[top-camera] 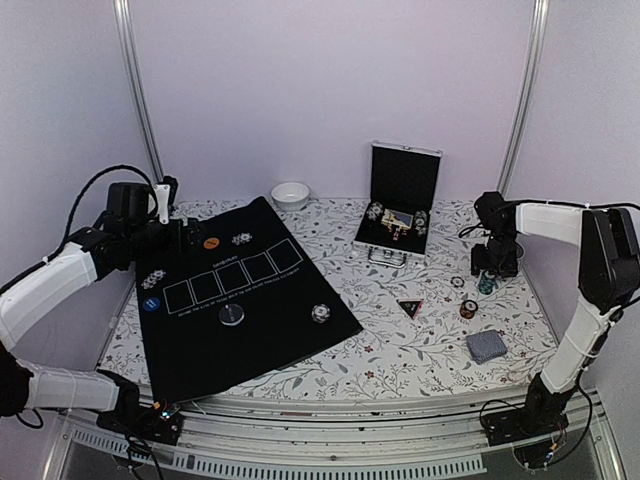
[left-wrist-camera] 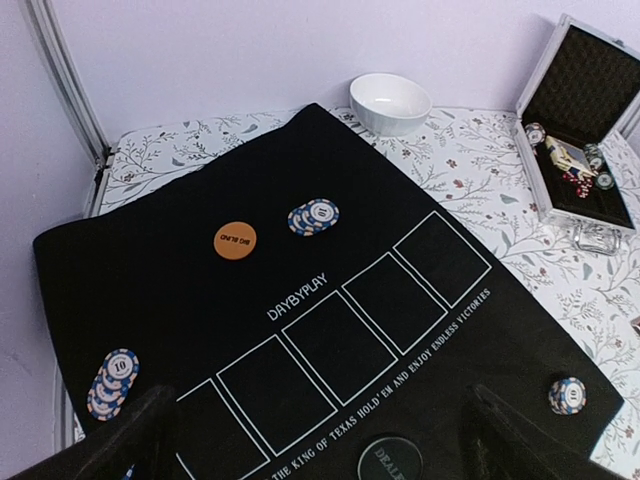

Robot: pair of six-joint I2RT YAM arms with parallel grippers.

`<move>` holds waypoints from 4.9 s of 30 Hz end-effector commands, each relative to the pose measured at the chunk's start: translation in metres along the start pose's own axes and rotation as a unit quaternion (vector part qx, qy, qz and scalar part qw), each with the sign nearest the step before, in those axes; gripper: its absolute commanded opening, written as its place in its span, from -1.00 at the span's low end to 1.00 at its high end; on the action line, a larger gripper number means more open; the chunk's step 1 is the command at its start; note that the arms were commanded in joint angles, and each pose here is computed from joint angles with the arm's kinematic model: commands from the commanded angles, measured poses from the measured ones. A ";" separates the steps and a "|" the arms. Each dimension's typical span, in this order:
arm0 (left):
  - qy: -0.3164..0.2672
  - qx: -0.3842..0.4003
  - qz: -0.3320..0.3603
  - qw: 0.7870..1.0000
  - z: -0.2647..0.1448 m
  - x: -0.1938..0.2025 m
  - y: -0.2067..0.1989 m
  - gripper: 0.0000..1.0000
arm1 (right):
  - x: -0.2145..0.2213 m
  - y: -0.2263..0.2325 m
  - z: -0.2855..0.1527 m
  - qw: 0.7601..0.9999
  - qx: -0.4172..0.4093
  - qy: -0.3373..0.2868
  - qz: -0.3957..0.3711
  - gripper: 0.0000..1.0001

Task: Distribute texas hold em gaming equipment
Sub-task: Pick up the pile of poker chips from the pile of poker chips, then place the poker chips pile in the dealer area.

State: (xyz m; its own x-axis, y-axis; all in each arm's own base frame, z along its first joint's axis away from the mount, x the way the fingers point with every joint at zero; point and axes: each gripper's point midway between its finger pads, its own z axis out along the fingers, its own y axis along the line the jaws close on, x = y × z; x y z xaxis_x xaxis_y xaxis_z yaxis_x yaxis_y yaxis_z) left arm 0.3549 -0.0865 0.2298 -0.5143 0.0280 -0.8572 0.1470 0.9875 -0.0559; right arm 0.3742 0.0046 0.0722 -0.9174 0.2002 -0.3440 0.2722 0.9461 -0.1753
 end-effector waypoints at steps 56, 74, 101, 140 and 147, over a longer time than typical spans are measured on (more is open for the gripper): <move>-0.014 -0.006 -0.003 1.000 -0.001 -0.004 0.010 0.96 | -0.045 0.076 -0.089 0.989 -0.086 -0.061 -0.104 -0.95; -0.011 -0.004 -0.004 1.000 -0.001 0.001 0.011 0.96 | 0.172 0.385 -0.182 0.857 -0.278 -0.026 -0.433 -0.95; -0.009 -0.007 -0.004 1.000 0.000 0.002 0.013 0.96 | 0.238 0.402 -0.085 0.840 -0.179 0.041 -0.510 -0.95; -0.006 -0.006 -0.003 1.000 0.001 0.005 0.013 0.96 | 0.185 0.406 -0.239 0.811 -0.324 -0.082 -0.480 0.98; -0.008 -0.005 -0.002 1.000 -0.001 0.004 0.013 0.96 | 0.068 0.295 -0.214 0.904 -0.189 -0.131 -0.360 0.98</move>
State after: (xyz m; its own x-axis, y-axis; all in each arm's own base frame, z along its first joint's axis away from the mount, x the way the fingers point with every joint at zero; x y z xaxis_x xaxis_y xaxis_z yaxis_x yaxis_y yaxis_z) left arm 0.3559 -0.0765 0.2240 -0.5164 0.0169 -0.8562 0.1327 0.9893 -0.0605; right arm 0.2651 0.4553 0.1828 -0.5718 -0.6551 -0.4939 -0.7566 0.6538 0.0088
